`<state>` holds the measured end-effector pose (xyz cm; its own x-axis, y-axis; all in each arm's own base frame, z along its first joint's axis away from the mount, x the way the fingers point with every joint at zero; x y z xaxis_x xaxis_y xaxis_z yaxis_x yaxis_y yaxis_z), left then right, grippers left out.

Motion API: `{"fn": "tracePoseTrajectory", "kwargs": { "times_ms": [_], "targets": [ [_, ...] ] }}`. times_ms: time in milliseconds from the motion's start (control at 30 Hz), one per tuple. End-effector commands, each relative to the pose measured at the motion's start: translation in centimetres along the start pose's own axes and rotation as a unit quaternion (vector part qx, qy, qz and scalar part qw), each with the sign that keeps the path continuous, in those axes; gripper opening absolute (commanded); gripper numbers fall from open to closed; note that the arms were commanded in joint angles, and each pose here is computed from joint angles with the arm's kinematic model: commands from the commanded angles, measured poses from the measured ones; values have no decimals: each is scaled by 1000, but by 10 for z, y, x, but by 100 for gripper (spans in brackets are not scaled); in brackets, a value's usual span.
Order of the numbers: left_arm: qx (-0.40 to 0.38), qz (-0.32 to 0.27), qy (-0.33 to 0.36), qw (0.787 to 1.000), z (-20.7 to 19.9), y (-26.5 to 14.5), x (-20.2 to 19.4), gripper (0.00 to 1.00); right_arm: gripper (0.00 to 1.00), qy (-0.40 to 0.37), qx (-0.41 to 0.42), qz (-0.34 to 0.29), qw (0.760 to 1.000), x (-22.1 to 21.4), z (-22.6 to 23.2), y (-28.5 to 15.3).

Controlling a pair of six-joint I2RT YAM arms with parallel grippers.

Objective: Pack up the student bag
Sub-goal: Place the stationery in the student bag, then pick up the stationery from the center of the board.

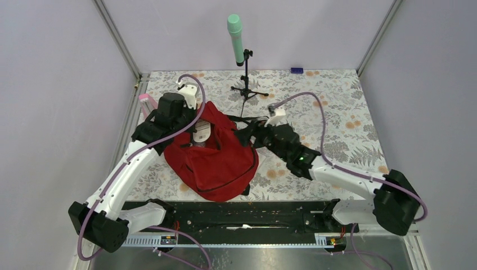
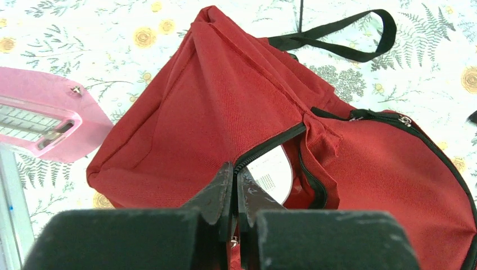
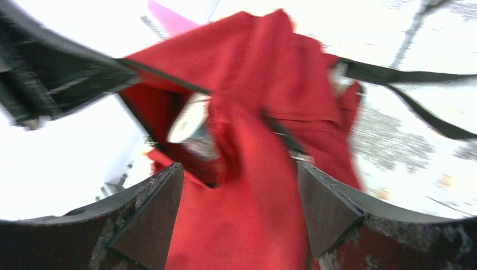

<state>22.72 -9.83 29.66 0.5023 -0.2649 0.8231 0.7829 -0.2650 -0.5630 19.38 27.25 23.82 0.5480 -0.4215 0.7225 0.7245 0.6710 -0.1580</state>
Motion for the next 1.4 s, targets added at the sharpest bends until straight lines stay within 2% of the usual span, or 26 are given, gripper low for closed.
{"fn": "tracePoseTrajectory", "kwargs": {
  "times_ms": [0, 167, 333, 567, 1367],
  "targets": [
    [40, -98, -12, 994, 12, -21, 45, 0, 81, -3, -62, 48, 997, 8, -49, -28],
    [38, -104, -10, 994, 16, -20, 53, 0, 84, 16, -136, 59, 989, 7, -85, -55],
    [37, -111, 0, 993, 17, -19, 50, 0, 79, 104, -178, 53, 977, -13, -102, -69],
    [27, -108, -8, 994, 15, -11, 39, 0, 69, 222, -166, 43, 960, -42, -116, -69],
    [31, -109, -15, 993, 15, -13, 28, 0, 61, 291, -211, 51, 932, -84, -149, -36]
  ]
}}
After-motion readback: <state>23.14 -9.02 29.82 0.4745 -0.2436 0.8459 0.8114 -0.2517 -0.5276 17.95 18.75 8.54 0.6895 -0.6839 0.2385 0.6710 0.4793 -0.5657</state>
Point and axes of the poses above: each gripper's point midway between its finger pads, its own y axis out along the fingers, its own z axis along the line the jaws close on, x = y × z, the point moved 10 cm from there along -y, back along the fingers, and after that the axes turned 7 degrees about y, right-handed, at the moved point
